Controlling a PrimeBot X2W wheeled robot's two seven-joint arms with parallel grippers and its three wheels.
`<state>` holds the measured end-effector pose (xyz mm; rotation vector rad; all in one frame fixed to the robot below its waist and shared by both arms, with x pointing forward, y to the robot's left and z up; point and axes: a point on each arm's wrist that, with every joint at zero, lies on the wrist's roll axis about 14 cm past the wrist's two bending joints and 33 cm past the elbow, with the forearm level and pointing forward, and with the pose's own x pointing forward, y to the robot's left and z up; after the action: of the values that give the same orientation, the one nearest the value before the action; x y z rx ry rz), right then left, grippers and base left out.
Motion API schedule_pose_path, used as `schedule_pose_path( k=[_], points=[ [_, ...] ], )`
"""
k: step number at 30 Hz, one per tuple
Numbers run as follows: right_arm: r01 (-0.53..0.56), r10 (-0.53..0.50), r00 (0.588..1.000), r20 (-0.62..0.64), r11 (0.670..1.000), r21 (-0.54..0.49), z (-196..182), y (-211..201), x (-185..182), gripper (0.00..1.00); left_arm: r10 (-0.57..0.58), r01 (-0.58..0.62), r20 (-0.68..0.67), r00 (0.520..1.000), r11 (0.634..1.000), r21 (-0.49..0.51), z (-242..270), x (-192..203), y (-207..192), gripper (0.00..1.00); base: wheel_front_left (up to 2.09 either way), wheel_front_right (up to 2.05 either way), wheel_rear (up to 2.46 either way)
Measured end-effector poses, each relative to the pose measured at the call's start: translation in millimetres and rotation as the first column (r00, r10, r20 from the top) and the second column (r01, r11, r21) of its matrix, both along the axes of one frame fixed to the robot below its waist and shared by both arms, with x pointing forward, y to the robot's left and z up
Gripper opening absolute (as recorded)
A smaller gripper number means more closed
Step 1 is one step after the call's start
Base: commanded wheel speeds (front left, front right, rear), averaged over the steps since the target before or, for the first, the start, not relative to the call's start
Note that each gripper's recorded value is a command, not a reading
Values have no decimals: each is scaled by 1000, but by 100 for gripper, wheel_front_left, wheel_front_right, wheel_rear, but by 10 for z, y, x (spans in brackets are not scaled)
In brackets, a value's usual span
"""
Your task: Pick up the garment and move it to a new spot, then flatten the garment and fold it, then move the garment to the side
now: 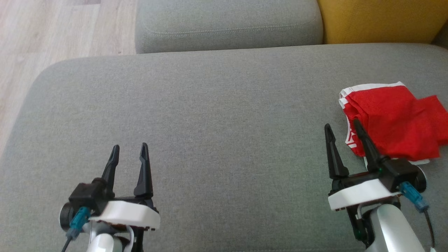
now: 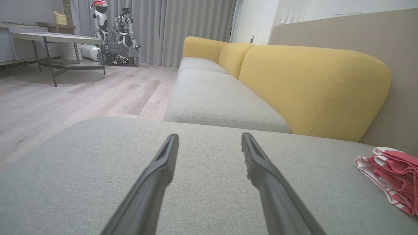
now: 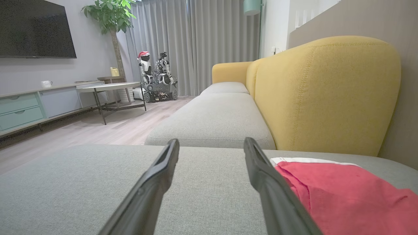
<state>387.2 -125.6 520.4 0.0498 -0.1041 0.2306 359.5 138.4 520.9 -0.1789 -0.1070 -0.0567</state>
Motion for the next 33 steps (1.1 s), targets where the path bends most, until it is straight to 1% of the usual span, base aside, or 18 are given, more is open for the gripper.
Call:
schedule_pose_path(
  k=[9,18,33],
  points=[
    [10,-10,1000,12,1000,6,40,-32,6,100,-15,15,12,1000,1000,21,28,10,-29,100,0,0,0],
    [14,-14,1000,18,1000,-6,48,-48,-4,100,-34,34,17,999,999,1,42,21,-58,100,0,0,0],
    [15,-15,1000,19,1000,-6,50,-52,-16,100,-18,18,30,999,1000,-13,88,37,11,100,0,0,0]
  ],
)
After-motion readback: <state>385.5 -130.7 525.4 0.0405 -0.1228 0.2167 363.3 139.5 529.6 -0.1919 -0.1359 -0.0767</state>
